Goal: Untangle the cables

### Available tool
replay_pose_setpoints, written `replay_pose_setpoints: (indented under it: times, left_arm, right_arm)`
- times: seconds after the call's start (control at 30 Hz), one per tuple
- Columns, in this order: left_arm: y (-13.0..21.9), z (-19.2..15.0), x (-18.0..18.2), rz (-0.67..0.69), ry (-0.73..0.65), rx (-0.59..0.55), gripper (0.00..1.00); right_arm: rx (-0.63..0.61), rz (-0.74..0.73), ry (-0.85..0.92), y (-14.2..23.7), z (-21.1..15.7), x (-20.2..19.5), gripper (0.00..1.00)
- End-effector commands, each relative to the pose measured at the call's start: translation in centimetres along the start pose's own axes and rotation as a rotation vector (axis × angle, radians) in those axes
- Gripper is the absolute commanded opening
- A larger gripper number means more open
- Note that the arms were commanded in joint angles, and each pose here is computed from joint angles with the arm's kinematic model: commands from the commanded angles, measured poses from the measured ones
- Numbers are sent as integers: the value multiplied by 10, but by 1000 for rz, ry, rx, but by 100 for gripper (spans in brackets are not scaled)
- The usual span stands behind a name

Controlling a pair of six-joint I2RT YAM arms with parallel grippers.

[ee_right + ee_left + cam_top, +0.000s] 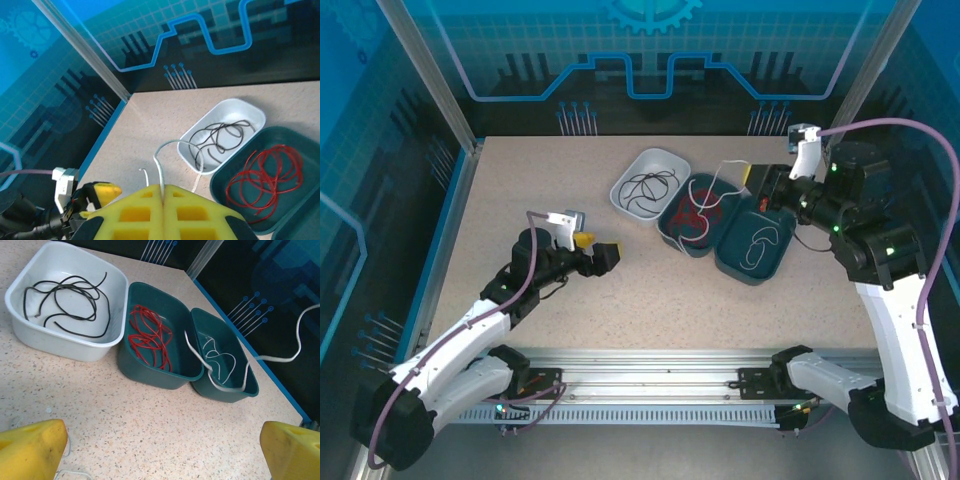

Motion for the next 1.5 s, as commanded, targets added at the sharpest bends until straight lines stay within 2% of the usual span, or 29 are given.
replay_pose_setpoints:
  times: [0.0, 0.3, 0.5, 0.77, 1.3, 1.47]
  left_arm:
    - [5, 10, 1, 47, 23, -43, 99]
    - [5, 7, 11, 109, 42, -56, 99]
    - [5, 4, 14, 122, 43, -48, 99]
    - [6, 2, 18, 152, 34, -44, 99]
    - [5, 1, 24, 193, 30, -42, 99]
    - [4, -1, 26, 199, 39, -33, 99]
  right_arm:
    - [-5, -58, 34, 8, 10, -6, 0]
    - [-27, -193, 50, 3, 27, -28, 0]
    - [7, -349, 40, -10, 20, -61, 0]
    - [46, -451, 15, -25, 9, -96, 0]
    - [107, -499, -41, -54, -12, -135, 0]
    - [162, -517, -81, -68, -38, -148, 0]
Point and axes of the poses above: each hand's point on the last joint's axis, 136 mm out from that joint toward the fingers, its own y axis back along the fingers, its own x axis along the line the jaws close on, z = x × y, the point moved 6 cm from there along y, back along the fingers, and after that the axes turned 8 degrees about y, right-handed, at the moved point
